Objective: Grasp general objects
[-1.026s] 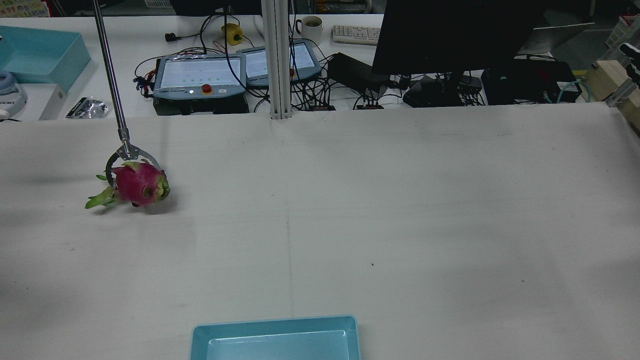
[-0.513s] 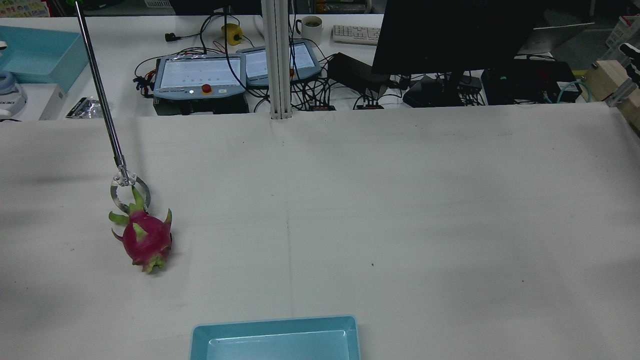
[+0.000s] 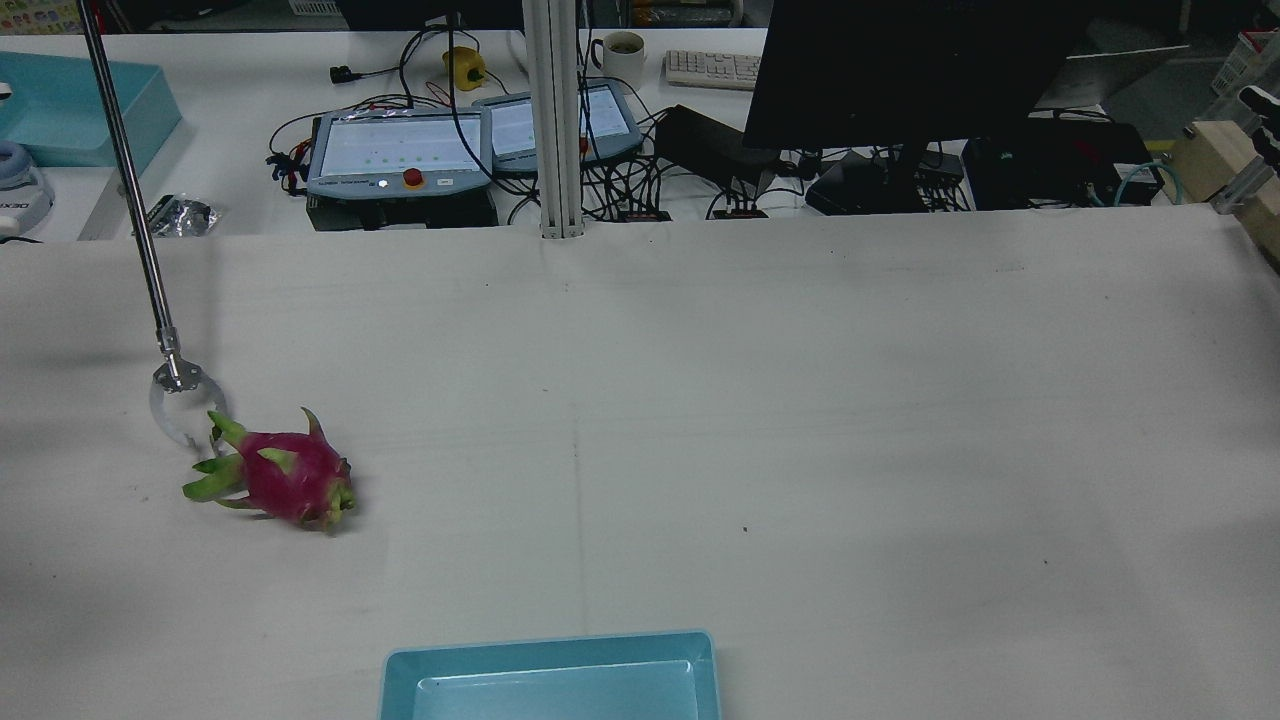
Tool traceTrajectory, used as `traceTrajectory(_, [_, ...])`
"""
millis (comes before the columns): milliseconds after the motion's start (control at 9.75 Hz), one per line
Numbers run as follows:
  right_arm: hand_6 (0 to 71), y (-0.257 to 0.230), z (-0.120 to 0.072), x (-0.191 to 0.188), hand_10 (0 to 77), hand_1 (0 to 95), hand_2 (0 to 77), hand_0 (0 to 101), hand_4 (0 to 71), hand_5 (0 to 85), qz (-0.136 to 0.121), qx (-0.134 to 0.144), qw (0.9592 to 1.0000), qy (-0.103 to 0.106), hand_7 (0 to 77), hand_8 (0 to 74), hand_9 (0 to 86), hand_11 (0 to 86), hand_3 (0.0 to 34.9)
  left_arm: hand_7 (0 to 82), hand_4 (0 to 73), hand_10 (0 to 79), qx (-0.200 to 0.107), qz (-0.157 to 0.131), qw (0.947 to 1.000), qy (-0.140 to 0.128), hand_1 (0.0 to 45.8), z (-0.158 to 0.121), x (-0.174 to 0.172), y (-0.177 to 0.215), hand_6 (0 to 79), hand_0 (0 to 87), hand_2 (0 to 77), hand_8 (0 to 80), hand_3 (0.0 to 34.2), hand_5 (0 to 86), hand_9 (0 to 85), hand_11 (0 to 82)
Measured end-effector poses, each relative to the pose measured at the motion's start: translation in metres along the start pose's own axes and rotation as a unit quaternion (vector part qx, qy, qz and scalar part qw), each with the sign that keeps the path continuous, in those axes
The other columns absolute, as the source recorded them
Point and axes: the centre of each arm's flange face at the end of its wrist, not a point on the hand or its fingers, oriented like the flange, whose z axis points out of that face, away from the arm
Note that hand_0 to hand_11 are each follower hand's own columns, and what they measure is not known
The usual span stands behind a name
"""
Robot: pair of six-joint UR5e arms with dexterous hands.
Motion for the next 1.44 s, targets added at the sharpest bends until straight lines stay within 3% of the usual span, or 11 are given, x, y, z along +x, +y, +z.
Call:
traceTrajectory(308, [0.0,0.000,0.000,0.000,0.0,6.0,1.6,0,0.0,0.0,0.000,0.000,1.0000,0.000,0.0,0.0,1.1,0.5,0.0,36.0,26.7,24.0,0.003,-0.026,0.9996,-0.002,1.1,-0.011,0.002,-0.006,19.6,50.3,16.9,9.3,0.0,13.6,13.6,35.5])
traceTrajectory(718, [0.0,0.000,0.000,0.000,0.0,6.5,1.6,0,0.0,0.0,0.000,0.000,1.0000,0.000,0.0,0.0,1.1,1.1,0.0,34.9,23.5,23.5,0.006,-0.031,0.9993,-0.021,1.1,-0.041,-0.005,-0.020,18.0,50.5,16.9,8.2,0.0,10.4,12.5,35.5])
traceTrajectory(923, [0.0,0.000,0.000,0.000,0.0,6.0,1.6,0,0.0,0.0,0.000,0.000,1.0000,0.000,0.0,0.0,1.1,1.1,0.0,30.5,21.8,16.9,0.005,-0.030,0.9994,-0.019,1.1,-0.048,0.006,-0.030,14.2,50.3,14.2,6.5,0.0,6.0,7.6,26.2])
traceTrajectory(1436, [0.0,0.000,0.000,0.000,0.0,6.0,1.6,0,0.0,0.0,0.000,0.000,1.0000,0.000,0.0,0.0,1.1,1.1,0.0,28.9,20.7,15.3,-0.002,-0.026,0.9995,-0.021,1.1,-0.059,0.019,-0.040,14.2,50.4,14.2,4.4,0.0,6.5,5.5,22.9])
